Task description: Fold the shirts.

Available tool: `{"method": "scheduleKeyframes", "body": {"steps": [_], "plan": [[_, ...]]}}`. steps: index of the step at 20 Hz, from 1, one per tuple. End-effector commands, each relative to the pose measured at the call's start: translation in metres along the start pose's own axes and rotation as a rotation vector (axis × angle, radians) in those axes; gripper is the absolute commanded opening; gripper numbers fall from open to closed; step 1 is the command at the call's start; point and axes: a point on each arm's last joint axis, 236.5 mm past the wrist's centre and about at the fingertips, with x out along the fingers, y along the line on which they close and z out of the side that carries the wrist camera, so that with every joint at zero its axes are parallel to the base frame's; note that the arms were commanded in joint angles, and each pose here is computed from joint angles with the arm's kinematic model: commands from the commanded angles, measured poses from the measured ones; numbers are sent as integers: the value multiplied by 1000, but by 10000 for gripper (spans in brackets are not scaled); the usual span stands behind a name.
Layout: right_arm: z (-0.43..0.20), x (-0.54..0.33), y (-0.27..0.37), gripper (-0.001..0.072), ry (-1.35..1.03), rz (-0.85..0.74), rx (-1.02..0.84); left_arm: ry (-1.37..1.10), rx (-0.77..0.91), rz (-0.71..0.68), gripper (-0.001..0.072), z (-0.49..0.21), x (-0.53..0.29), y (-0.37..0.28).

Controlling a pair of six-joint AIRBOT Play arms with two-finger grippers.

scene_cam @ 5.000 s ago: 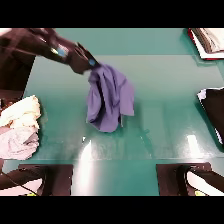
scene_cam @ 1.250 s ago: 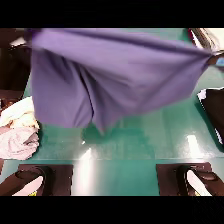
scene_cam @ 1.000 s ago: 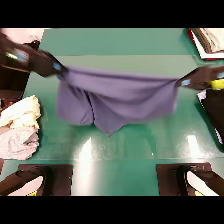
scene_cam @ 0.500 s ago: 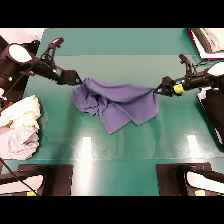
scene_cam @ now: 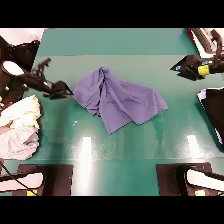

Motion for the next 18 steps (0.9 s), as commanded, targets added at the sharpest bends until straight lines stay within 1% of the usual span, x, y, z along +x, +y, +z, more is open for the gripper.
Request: {"method": "scheduleKeyframes", "body": {"steps": [1,2,6,8,9,10,11,14,18], "plan": [[8,-16,12,573,-55,1,-31,-37,-126,-93,553,-22,46,1],[8,-17,12,573,-57,1,-32,-44,-123,-103,552,-26,56,-2],[4,-17,13,573,-38,4,-32,-97,-87,-69,552,-25,79,-14],[-3,-17,13,573,-10,7,-33,-143,-112,-71,549,-15,80,-18],[-8,-17,14,563,10,8,-32,-150,-132,-92,394,-13,79,-22],[-14,-17,14,512,37,10,-34,-154,-138,-103,169,-12,78,-25],[-21,-17,15,505,67,13,-40,-149,-129,-108,35,-12,77,-28],[-48,-19,15,505,174,24,-54,-168,-72,-130,27,3,57,-44],[-103,-6,5,502,223,23,16,-332,171,-76,27,43,-19,-83]]}}
